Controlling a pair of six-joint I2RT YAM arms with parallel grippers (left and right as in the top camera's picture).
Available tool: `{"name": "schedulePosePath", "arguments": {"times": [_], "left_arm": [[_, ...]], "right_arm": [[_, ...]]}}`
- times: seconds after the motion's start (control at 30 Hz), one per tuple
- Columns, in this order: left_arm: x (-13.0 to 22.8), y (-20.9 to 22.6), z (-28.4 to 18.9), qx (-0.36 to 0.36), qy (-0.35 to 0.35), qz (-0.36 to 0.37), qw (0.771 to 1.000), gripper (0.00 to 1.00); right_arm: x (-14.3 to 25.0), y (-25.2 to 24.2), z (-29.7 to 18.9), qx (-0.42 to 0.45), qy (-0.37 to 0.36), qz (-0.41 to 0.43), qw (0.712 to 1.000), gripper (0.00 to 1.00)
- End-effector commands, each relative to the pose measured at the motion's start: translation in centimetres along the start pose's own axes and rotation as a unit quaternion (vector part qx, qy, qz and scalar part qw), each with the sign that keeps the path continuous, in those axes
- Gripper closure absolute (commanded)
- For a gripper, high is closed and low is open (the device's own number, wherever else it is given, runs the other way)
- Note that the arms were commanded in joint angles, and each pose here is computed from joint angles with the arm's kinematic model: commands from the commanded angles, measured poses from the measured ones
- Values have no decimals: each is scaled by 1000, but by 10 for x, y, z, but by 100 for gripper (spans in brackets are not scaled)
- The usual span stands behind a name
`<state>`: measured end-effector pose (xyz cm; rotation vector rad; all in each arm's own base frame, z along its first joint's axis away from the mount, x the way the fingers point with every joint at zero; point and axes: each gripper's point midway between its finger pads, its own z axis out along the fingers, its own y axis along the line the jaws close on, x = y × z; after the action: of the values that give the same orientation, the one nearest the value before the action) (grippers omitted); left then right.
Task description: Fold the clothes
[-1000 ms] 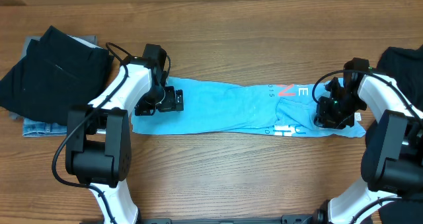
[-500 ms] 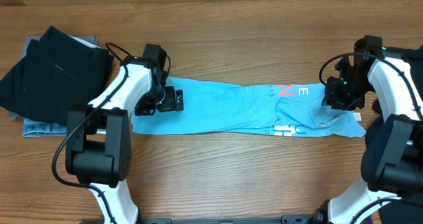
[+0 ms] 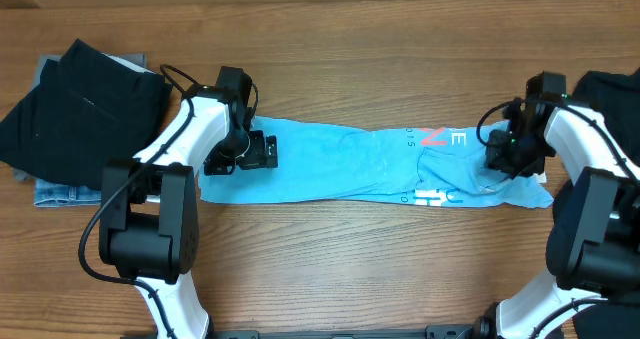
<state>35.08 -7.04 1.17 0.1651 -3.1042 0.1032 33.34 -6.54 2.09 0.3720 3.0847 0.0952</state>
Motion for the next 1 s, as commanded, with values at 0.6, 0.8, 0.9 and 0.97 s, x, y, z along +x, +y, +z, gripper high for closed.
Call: {"name": "schedulePosePath", "arguments": {"times": [0.6, 0.8, 0.9, 0.97], "left_arm": [[1, -1, -5, 4, -7, 3, 1000, 0], [-2, -2, -5, 5, -11, 3, 1000, 0], [-2, -2, -5, 5, -11, 3, 1000, 0], [-2, -2, -5, 5, -11, 3, 1000, 0]], "right_arm": [[-27, 4, -28, 2, -41, -5, 999, 92], [-35, 5, -35, 2, -54, -6, 999, 92], [-39, 5, -35, 2, -63, -6, 998, 92], [-47, 5, -36, 1, -79, -7, 997, 92]]}}
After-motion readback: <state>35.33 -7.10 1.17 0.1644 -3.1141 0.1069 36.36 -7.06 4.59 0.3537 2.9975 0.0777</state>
